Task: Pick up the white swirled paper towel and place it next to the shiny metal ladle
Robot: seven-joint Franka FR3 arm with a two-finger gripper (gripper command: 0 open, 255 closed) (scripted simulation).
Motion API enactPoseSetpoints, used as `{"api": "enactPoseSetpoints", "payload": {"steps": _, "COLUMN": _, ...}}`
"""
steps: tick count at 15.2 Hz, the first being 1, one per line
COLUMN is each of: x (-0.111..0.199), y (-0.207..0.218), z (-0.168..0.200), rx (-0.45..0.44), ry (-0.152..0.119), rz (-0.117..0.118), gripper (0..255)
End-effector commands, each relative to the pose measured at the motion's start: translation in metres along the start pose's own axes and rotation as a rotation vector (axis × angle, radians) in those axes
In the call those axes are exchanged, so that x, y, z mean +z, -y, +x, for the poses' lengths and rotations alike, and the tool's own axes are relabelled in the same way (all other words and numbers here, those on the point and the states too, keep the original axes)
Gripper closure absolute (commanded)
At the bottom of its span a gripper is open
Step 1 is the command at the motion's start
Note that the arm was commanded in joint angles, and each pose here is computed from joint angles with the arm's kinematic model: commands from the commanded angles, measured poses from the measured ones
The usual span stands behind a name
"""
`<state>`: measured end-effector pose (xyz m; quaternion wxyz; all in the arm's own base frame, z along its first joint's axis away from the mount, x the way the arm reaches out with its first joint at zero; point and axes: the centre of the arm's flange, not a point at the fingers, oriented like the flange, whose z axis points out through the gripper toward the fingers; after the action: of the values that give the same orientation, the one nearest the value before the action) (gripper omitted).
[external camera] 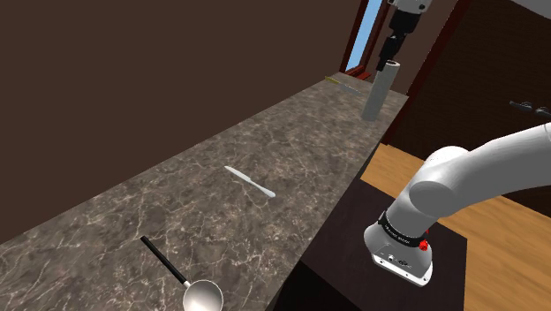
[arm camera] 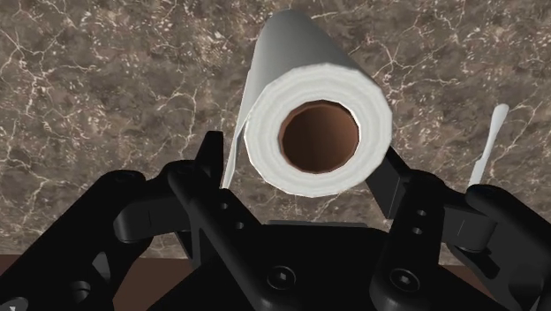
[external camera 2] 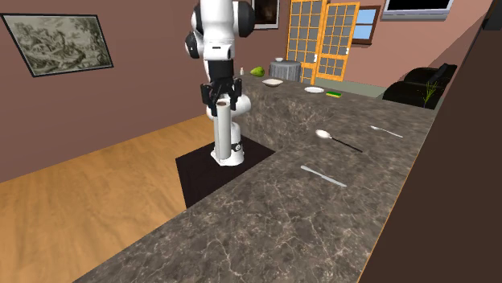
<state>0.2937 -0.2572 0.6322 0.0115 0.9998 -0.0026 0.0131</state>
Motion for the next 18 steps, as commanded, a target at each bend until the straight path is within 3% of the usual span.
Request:
{"api": "enactPoseSetpoints", "payload": {"steps": 1, "x": -0.01, "y": 0.0, "z": 0.0, "rx": 0.0, "ry": 0.0, "rz": 0.0, "gripper": 255}}
{"api": "enactPoseSetpoints", "payload": {"steps": 12, "x": -0.067, "y": -0.001, "z": 0.002, "rx": 0.0, "ry": 0.0, "rz": 0.0, "gripper": 255}}
{"api": "enactPoseSetpoints", "payload": {"steps": 18, "x": -0.068, "y": 0.075, "z": 0.024, "rx": 0.0, "ry": 0.0, "rz": 0.0, "gripper": 255}}
